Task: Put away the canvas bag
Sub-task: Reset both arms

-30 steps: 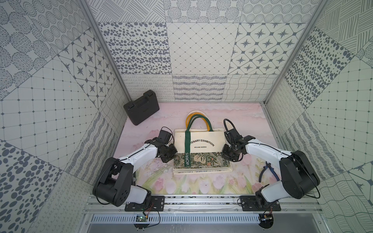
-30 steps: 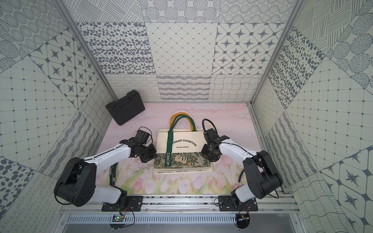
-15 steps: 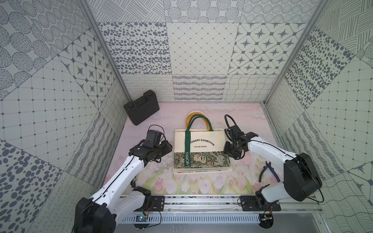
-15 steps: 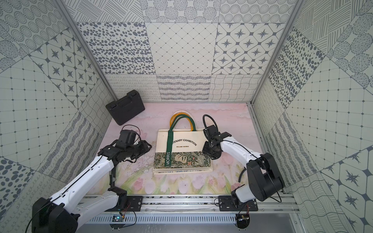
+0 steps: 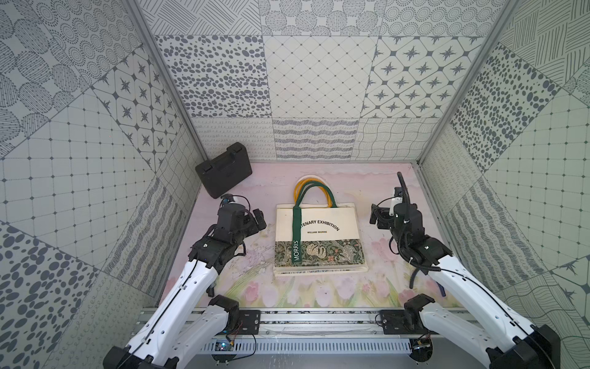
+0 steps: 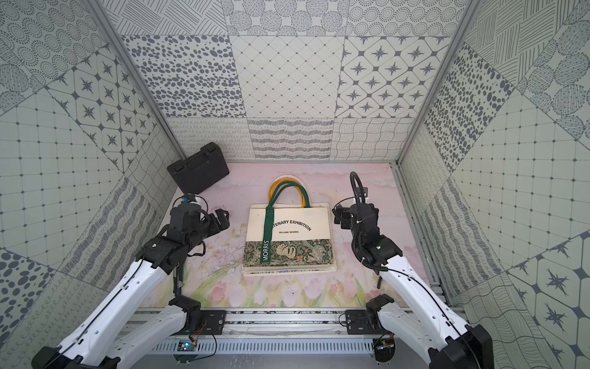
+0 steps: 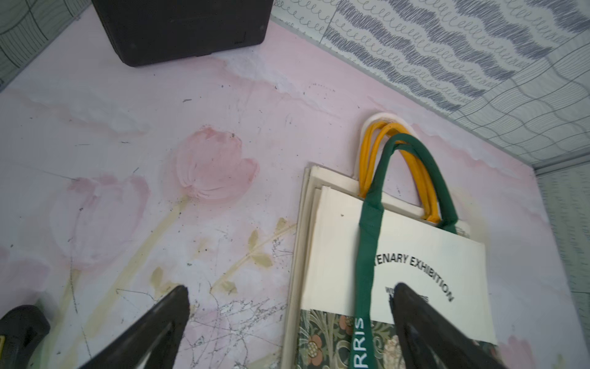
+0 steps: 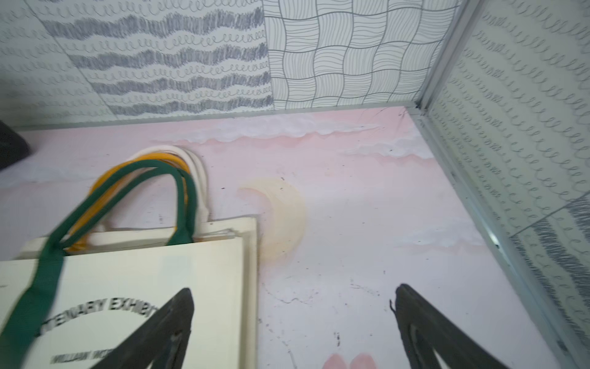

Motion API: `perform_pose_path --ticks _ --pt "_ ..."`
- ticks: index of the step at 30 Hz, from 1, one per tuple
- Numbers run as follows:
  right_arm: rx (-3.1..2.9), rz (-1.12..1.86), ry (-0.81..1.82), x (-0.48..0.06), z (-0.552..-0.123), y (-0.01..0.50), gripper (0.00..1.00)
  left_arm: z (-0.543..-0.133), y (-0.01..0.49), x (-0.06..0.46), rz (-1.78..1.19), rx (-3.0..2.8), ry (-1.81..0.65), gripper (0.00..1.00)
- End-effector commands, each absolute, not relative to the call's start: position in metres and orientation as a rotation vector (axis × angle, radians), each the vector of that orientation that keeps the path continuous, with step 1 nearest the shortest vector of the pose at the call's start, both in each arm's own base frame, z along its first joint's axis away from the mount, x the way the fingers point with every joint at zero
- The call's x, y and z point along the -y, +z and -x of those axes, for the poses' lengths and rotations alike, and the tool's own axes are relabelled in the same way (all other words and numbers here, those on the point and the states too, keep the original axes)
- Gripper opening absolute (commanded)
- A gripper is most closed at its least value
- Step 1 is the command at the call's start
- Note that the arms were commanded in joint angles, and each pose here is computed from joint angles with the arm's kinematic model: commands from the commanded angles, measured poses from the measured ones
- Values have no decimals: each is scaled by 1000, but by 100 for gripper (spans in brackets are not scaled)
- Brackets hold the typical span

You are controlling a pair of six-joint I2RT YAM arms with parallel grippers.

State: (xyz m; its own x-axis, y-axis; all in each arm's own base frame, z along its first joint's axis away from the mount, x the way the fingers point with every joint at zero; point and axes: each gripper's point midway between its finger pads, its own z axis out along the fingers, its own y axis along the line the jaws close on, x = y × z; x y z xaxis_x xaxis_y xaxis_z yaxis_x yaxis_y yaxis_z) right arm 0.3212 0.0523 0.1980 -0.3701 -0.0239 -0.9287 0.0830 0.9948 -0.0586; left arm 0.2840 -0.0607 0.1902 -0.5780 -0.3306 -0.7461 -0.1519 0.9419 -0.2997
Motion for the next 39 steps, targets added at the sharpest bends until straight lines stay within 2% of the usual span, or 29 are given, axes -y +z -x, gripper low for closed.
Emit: perform_pose_path --ticks 1,4,7,11,15,26,35,39 --pt "-1676 -90 -252 -22 -337 219 99 -313 214 50 37 -1815 -43 100" --pt "-1739 -121 -244 -7 -351 178 99 -304 215 38 70 -1550 -25 100" --pt "-1769 -163 -244 3 -361 148 99 -291 193 23 71 -1489 62 100" --pt "-1736 -102 -222 -5 -378 145 99 -294 171 27 39 -1576 55 100" --pt "-1749 -122 -179 0 -384 119 99 -297 160 16 41 -1609 146 100" --pt "-1817 -2 -1 -13 -394 110 99 -342 120 14 34 -1669 157 100" --pt "-1826 53 35 -22 -396 109 99 -376 97 16 8 -1784 175 99" --pt "-1860 60 45 -23 -402 106 99 -391 87 14 4 -1887 98 100"
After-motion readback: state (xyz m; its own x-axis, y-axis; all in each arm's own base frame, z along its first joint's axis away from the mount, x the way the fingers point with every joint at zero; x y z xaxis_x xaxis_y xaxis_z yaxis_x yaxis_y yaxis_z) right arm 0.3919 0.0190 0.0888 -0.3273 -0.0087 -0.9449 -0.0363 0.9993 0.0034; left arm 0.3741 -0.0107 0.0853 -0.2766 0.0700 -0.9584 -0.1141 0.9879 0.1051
